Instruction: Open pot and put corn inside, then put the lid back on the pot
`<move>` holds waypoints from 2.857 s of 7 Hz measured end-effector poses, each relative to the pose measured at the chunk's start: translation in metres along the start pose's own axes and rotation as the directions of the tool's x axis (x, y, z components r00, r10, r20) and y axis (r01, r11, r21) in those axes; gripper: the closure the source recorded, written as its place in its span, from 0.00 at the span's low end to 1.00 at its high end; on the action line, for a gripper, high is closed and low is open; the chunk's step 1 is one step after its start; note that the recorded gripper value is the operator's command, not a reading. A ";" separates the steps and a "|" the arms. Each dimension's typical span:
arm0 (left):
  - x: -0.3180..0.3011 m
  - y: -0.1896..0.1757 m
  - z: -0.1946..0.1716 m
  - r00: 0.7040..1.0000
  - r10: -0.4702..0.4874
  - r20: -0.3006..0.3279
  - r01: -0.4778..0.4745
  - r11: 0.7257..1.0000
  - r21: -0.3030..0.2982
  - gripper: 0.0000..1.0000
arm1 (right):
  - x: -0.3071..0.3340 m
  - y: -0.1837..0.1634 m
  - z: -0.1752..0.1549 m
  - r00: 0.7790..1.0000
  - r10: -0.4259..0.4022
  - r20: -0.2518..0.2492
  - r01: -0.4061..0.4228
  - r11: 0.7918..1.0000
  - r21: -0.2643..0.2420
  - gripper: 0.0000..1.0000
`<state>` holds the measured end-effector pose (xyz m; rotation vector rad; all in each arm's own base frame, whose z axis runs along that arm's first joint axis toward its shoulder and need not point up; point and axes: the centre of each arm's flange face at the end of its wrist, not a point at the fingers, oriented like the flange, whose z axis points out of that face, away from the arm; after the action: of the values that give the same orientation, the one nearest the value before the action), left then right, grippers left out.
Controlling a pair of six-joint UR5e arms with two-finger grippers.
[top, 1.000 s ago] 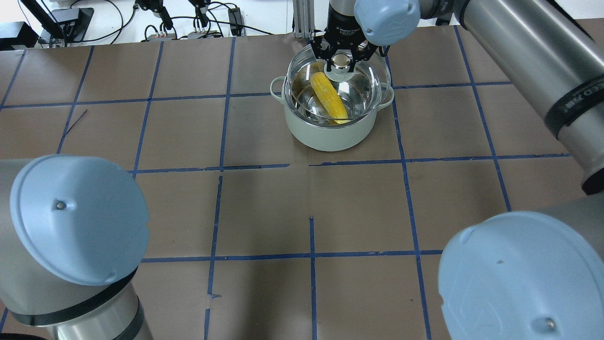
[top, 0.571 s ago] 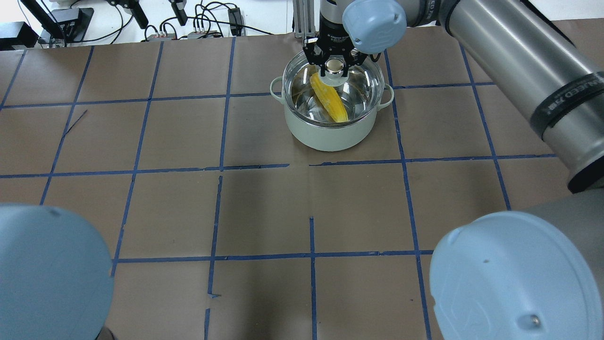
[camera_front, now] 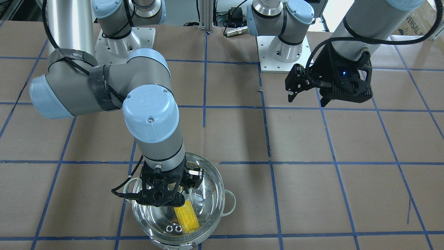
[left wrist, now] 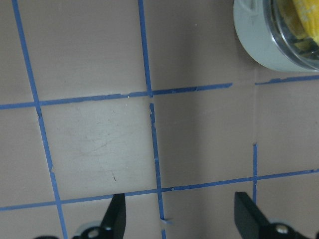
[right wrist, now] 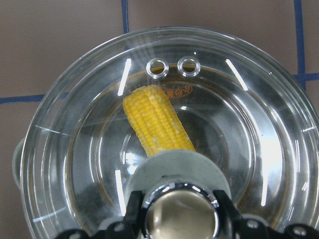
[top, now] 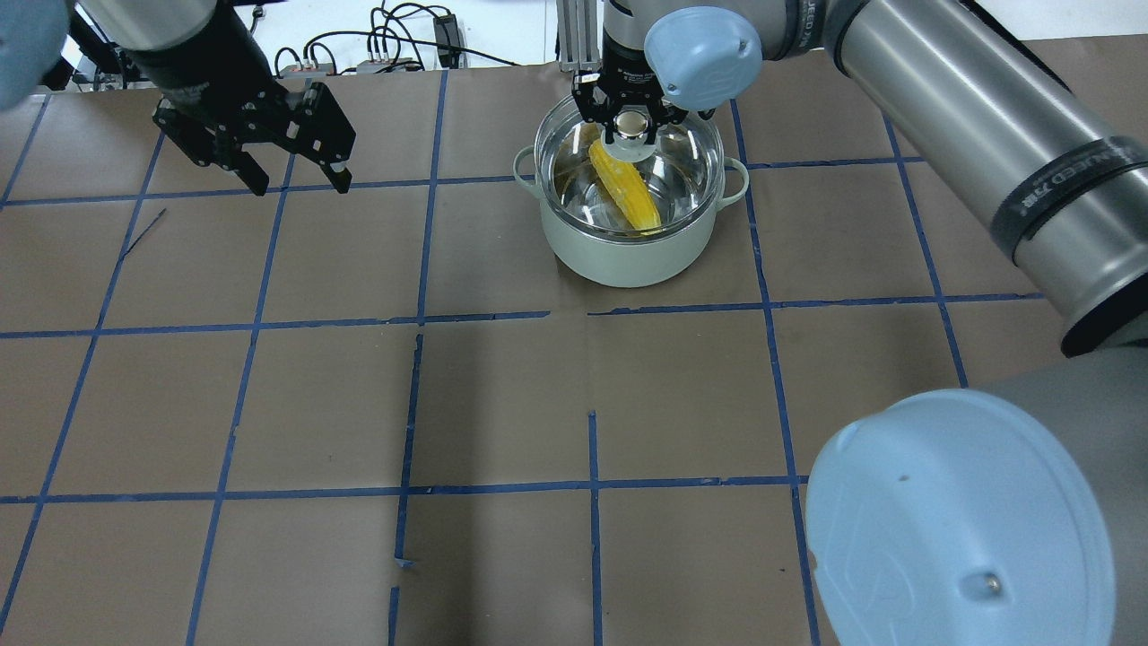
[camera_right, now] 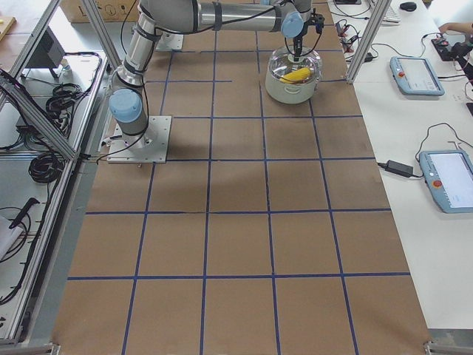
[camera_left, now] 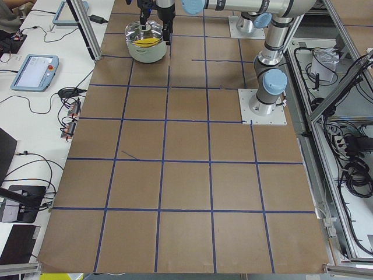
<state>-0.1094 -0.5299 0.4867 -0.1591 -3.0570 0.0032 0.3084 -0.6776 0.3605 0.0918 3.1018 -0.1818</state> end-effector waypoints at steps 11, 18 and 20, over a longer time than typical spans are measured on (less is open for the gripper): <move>-0.004 0.015 -0.003 1.000 -0.019 0.001 0.019 0.997 -0.078 0.00 | 0.013 -0.009 -0.003 1.000 -0.004 -0.004 0.004 1.000 0.003 0.00; -0.005 0.018 -0.001 0.999 -0.034 -0.002 0.034 0.994 -0.107 0.00 | 0.033 -0.014 -0.025 1.000 -0.026 -0.007 0.026 1.000 0.004 0.00; -0.005 0.018 0.000 0.999 -0.036 -0.003 0.035 0.994 -0.108 0.00 | 0.067 -0.005 -0.045 0.997 -0.075 -0.021 0.074 0.996 -0.043 0.00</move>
<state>-0.1029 -0.5121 0.4866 -0.1115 -3.0553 -0.1641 0.2395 -0.6733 0.4034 -0.0227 3.1319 -0.1174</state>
